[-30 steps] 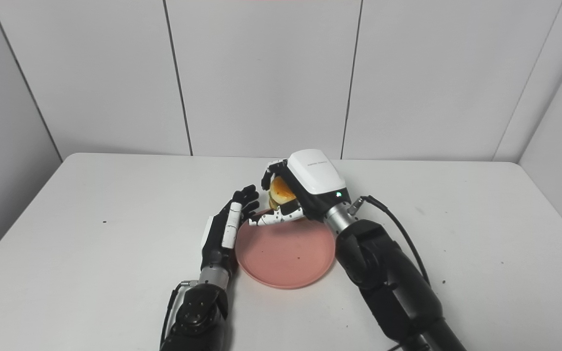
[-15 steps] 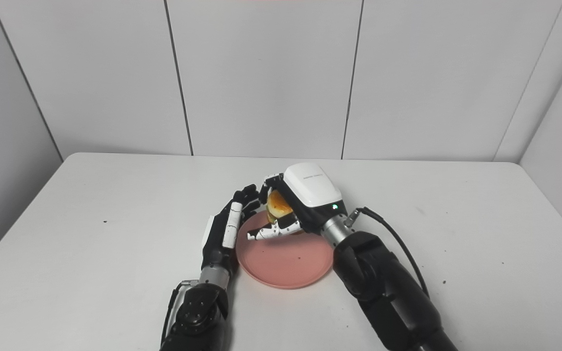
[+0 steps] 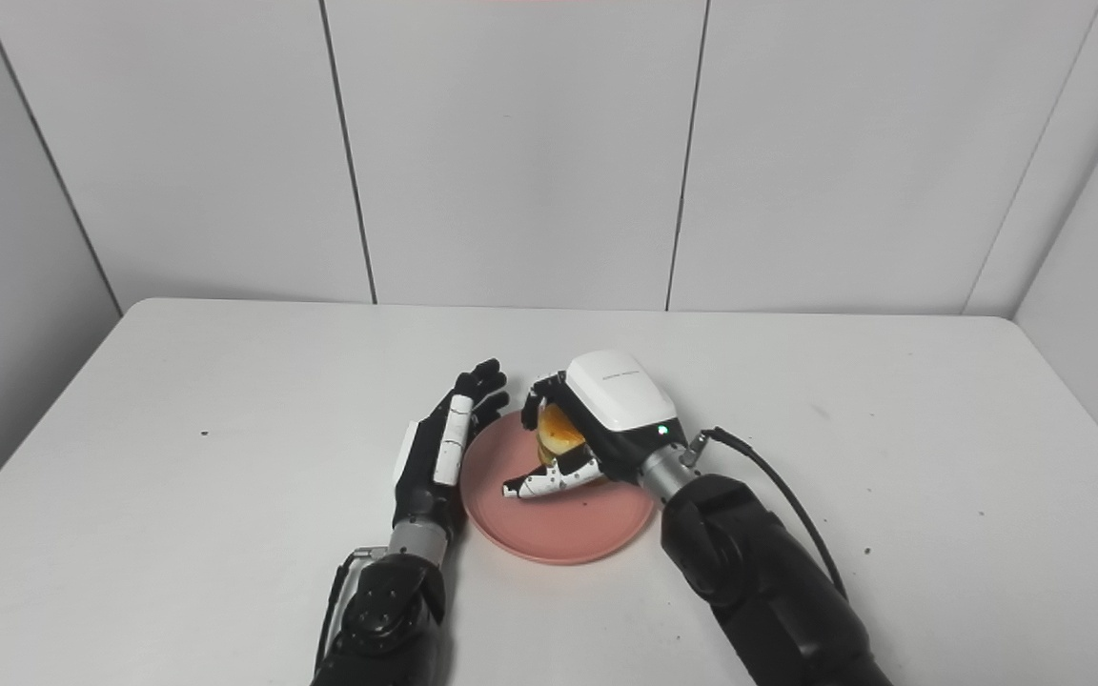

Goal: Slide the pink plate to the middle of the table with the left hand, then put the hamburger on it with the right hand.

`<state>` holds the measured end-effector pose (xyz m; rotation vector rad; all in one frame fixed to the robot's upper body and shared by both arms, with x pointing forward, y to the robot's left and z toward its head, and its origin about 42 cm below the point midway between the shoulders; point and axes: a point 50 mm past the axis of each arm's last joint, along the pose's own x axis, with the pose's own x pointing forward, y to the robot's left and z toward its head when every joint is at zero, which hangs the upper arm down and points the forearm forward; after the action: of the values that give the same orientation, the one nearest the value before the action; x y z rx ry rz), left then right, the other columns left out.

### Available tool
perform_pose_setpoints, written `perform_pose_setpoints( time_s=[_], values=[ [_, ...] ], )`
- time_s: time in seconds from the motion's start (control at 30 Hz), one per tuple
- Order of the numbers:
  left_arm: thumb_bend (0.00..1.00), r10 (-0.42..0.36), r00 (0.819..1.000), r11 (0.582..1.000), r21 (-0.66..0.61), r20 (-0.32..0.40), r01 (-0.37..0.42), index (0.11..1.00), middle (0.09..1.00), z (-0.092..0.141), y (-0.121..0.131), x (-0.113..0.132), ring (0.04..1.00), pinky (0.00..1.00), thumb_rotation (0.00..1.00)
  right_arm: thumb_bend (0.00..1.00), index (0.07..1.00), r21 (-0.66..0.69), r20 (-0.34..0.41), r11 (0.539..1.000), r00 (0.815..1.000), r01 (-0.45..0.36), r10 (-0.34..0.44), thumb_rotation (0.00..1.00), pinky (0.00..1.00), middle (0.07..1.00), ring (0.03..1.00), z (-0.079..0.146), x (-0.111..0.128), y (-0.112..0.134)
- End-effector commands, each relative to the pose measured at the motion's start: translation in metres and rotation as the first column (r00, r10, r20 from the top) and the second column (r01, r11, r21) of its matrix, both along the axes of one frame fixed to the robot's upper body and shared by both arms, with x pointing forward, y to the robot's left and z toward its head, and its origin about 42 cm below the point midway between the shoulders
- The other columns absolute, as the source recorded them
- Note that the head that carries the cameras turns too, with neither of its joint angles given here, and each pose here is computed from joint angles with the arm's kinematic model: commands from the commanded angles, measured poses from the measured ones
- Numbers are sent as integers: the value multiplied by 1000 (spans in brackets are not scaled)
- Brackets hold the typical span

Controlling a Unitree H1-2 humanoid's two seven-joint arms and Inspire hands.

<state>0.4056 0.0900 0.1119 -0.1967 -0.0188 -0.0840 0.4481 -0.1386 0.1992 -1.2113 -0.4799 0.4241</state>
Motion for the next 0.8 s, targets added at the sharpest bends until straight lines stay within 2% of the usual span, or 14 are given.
perform_pose_setpoints(
  time_s=[0.0, 0.47, 0.77],
  values=[
    [806, -13, 998, 1000, -10, -67, 12, 795, 868, -12, -3, -4, 848, 880, 927, 670, 468, 24, 72, 999, 997, -42, 40, 423, 334, 443, 391, 21, 6, 7],
    [802, -15, 998, 1000, -6, -65, 14, 799, 871, -13, -4, -5, 853, 896, 929, 667, 498, 11, 50, 1000, 999, -7, 6, 445, 329, 464, 404, 14, 7, 11],
    [808, -14, 998, 1000, -13, -64, 13, 800, 873, -14, -2, -5, 863, 902, 926, 670, 542, 19, 89, 1000, 996, -13, 11, 462, 349, 510, 431, 5, 4, 13]
  ],
)
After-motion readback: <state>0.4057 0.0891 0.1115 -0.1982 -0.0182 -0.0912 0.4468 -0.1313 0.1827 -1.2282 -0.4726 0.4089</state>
